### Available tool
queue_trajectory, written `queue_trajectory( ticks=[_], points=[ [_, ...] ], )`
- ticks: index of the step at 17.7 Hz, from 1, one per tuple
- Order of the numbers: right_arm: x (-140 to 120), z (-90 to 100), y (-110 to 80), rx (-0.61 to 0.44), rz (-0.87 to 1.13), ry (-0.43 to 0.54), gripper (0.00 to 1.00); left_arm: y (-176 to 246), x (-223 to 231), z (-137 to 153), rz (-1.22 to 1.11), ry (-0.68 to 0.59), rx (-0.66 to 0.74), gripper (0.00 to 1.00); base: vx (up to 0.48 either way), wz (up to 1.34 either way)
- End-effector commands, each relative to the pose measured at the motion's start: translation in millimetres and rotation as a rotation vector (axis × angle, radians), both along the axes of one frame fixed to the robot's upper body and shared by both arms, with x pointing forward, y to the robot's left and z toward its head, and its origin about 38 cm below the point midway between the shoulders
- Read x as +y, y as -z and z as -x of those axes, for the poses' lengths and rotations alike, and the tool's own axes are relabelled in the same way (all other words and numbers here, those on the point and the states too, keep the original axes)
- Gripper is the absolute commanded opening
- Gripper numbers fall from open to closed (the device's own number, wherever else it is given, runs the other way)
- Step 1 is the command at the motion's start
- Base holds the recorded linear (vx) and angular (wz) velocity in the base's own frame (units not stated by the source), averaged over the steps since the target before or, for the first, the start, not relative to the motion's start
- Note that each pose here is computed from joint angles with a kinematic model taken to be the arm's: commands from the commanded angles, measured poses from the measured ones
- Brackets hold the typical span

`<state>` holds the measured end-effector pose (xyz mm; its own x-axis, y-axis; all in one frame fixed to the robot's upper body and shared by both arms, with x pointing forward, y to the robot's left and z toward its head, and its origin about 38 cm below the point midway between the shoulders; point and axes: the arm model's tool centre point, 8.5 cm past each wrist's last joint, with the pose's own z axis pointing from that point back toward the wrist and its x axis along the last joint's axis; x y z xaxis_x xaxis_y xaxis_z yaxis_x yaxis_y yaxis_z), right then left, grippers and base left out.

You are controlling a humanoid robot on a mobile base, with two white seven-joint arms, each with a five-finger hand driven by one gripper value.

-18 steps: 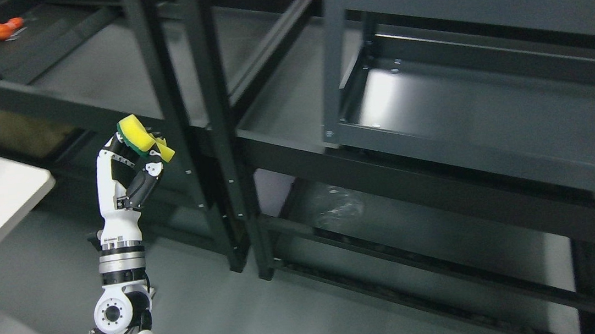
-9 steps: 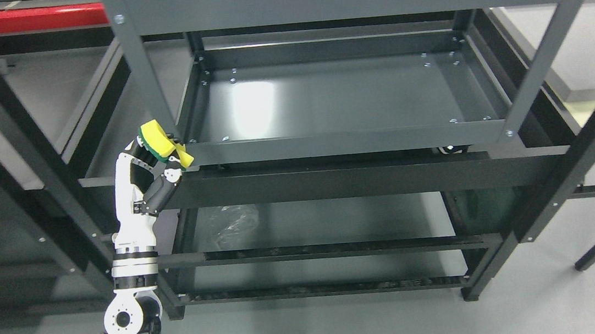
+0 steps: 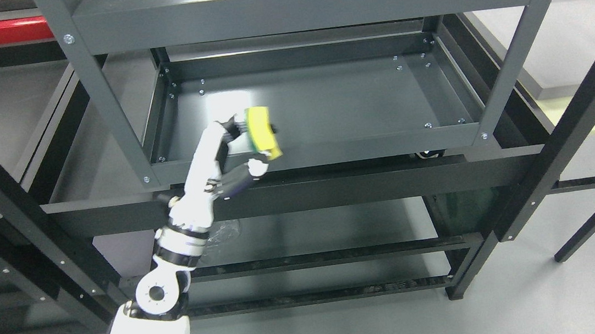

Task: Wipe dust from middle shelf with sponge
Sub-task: 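Extend the left hand and press the sponge onto the middle shelf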

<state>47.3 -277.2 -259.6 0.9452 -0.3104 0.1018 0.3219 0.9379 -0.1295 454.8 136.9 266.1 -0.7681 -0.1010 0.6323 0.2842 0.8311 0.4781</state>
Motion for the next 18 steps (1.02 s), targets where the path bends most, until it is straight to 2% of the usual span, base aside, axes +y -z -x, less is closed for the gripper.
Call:
queue_trajectory(
  ticks=[1,4,6,9,10,12,15,18],
  points=[
    [-10.1,1.2,-0.8,0.051,-0.002,0.005,1.00,-59.0,-148.5,46.8,-0.512,0.280,-0.389,0.01,0.059,-0.09],
    [-10.1,1.2,-0.8,0.051,-0.002,0.005,1.00,-97.9,-190.4,67.1,-0.677,0.383,-0.576,0.02,0.065,-0.07],
    [-10.1,1.2,-0.8,0.051,-0.002,0.005,1.00,-120.9,-205.3,77.5,-0.736,0.408,-0.676,0.02,0.070,-0.04],
    [-10.1,1.2,-0.8,0.051,-0.002,0.005,1.00,-205.5,-210.6,93.8,-0.794,0.349,-0.912,0.02,0.099,0.03],
    [-10.1,1.2,-0.8,0.051,-0.002,0.005,1.00,-247.0,-210.8,102.4,-0.855,0.279,-1.023,0.02,0.077,0.10],
    [-10.1,1.2,-0.8,0.051,-0.002,0.005,1.00,-268.3,-205.4,84.1,-0.978,0.162,-1.043,0.02,0.068,0.11],
    [-10.3,1.3,-0.8,0.052,0.000,0.005,1.00,-263.5,-199.3,49.5,-1.134,0.045,-1.037,0.02,0.037,0.12],
    [-10.1,1.2,-0.8,0.051,-0.002,0.005,1.00,-267.8,-180.3,24.3,-1.284,-0.102,-1.099,0.02,0.004,0.02]
  ],
)
